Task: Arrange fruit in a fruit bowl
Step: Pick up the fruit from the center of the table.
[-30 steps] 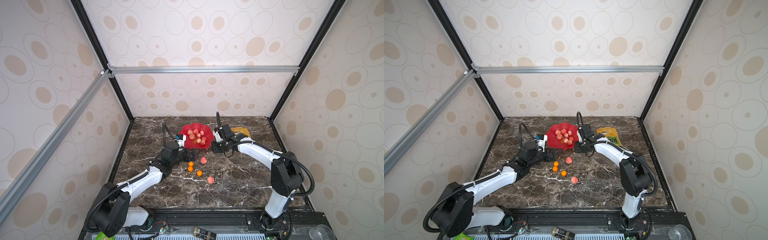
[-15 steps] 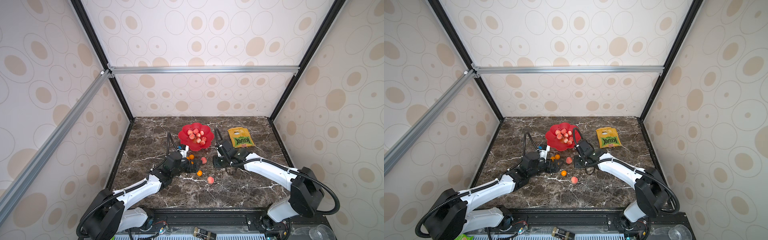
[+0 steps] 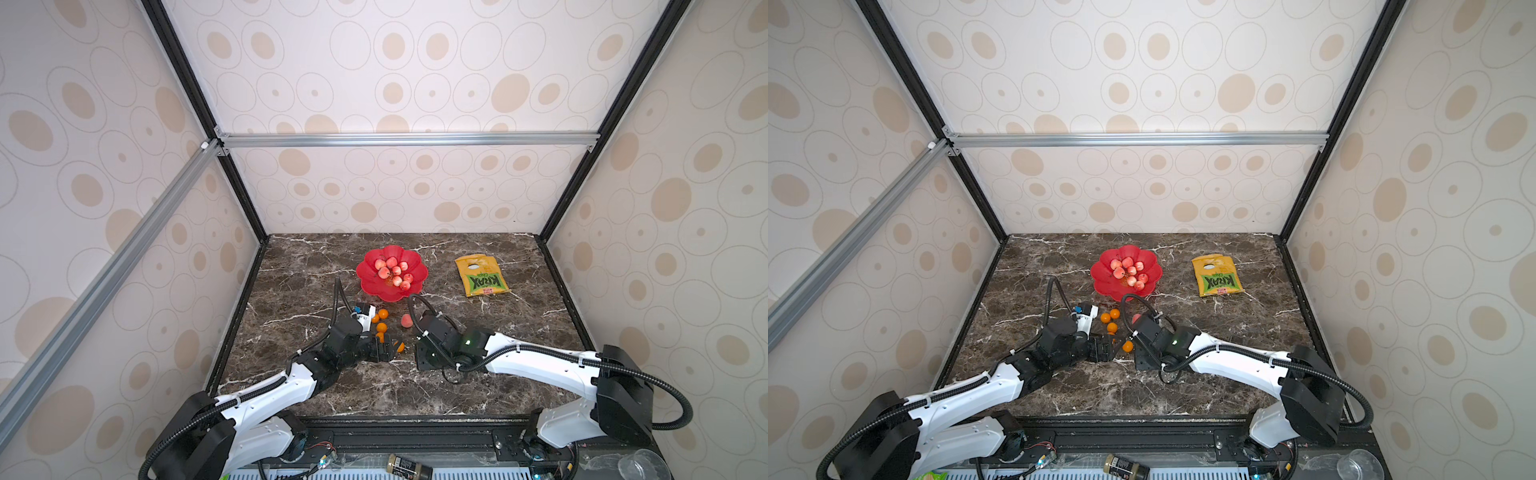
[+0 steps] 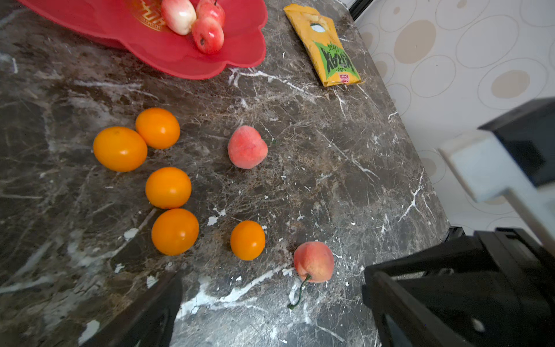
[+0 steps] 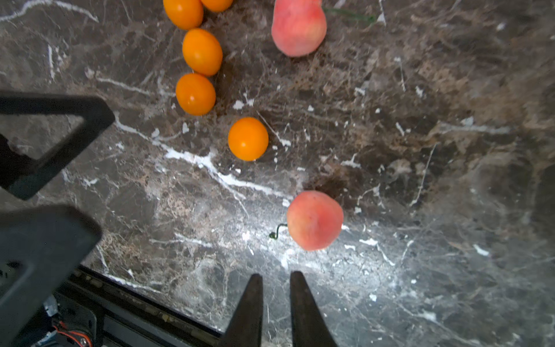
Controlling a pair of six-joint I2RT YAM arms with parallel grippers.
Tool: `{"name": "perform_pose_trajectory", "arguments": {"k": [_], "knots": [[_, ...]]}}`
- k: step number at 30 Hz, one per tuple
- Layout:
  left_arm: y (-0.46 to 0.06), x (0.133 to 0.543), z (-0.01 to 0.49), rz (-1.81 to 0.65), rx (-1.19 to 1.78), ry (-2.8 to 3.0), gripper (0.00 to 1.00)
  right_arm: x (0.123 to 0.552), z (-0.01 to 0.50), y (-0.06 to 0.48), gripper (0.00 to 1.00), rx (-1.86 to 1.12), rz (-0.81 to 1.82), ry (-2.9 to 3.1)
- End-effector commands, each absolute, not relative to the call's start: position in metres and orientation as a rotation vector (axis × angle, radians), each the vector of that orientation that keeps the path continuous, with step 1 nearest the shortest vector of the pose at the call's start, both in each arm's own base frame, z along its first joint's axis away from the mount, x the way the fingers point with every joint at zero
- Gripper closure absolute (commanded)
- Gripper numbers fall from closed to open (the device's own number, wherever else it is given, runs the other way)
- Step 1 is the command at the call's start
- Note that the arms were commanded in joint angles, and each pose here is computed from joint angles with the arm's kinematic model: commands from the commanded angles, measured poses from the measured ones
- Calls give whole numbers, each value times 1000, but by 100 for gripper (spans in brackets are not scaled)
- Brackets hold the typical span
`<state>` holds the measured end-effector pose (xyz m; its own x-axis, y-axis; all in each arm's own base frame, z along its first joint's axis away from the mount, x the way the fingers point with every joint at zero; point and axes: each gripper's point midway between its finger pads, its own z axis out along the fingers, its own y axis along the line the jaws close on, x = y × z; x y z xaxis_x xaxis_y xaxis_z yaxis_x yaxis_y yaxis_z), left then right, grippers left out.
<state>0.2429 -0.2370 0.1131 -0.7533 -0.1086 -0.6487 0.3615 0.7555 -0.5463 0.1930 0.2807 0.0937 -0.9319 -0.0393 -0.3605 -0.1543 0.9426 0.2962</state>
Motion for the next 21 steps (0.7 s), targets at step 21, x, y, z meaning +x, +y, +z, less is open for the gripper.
{"name": "perform_pose_trajectory", "arguments": {"k": [21], "knots": [[-223,223,104,-999,115,2243,2,178,57,302,73,83,381,2735]]}}
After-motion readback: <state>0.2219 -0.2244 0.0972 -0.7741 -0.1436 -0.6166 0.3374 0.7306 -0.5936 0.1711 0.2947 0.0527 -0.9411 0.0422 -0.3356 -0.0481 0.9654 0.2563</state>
